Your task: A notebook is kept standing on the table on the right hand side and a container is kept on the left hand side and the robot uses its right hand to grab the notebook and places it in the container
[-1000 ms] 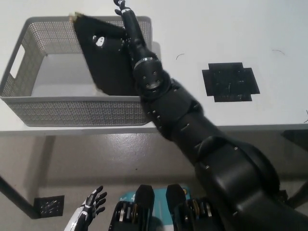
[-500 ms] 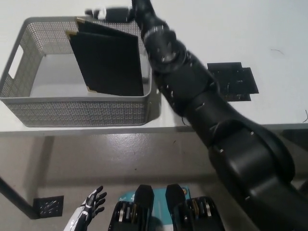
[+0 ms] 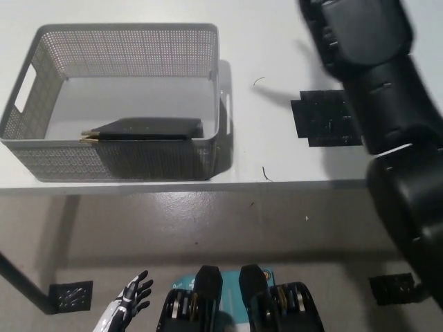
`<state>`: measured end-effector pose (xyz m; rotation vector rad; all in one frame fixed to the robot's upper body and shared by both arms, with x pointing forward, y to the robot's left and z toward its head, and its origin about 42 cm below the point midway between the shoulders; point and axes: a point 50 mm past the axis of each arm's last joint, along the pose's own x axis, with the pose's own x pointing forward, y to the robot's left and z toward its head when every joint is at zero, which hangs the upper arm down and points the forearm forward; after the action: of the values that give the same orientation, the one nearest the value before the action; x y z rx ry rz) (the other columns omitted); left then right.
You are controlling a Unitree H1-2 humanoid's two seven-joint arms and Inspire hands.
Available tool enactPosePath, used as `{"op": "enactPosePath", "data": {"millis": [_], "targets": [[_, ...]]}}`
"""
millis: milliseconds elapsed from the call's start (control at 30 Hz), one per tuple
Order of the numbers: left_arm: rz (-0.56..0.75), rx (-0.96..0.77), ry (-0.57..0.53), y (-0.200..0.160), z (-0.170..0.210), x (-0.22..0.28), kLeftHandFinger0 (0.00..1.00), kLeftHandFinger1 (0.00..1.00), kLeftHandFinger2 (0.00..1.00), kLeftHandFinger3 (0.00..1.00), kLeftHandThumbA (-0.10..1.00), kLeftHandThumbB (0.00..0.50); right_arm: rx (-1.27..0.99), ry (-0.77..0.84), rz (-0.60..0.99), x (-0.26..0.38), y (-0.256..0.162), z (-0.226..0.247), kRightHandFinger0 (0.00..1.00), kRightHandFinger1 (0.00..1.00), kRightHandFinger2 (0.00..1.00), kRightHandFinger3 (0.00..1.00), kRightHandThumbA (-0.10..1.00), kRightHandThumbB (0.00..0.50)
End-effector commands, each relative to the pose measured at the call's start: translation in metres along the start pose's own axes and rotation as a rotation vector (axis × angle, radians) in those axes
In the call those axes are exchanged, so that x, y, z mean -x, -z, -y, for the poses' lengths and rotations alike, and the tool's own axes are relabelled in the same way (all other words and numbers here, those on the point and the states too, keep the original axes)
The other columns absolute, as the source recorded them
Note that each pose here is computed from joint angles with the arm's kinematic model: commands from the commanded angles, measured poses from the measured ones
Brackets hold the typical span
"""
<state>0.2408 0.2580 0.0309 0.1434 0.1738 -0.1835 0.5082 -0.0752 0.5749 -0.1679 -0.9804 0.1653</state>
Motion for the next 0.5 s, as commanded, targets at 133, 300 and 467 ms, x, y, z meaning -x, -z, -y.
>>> {"op": "enactPosePath", "data": {"millis": [133,300,467], "targets": [[0.012,-0.022,-0.001,-0.003,-0.004,0.002,1.00,1.00,1.00,1.00,1.00,0.197,-0.014,0.059,0.226,0.065,-0.076,0.099,1.00,1.00,1.00,1.00,1.00,0.494],[-0.002,-0.034,0.008,-0.002,-0.004,0.004,1.00,1.00,1.00,1.00,1.00,0.187,-0.057,0.061,0.216,0.167,-0.075,0.120,1.00,1.00,1.00,1.00,0.98,0.473],[-0.004,-0.040,0.013,-0.003,-0.006,0.001,1.00,1.00,1.00,1.00,1.00,0.198,0.015,0.065,0.170,0.279,-0.074,0.110,1.00,1.00,1.00,1.00,1.00,0.416]]}}
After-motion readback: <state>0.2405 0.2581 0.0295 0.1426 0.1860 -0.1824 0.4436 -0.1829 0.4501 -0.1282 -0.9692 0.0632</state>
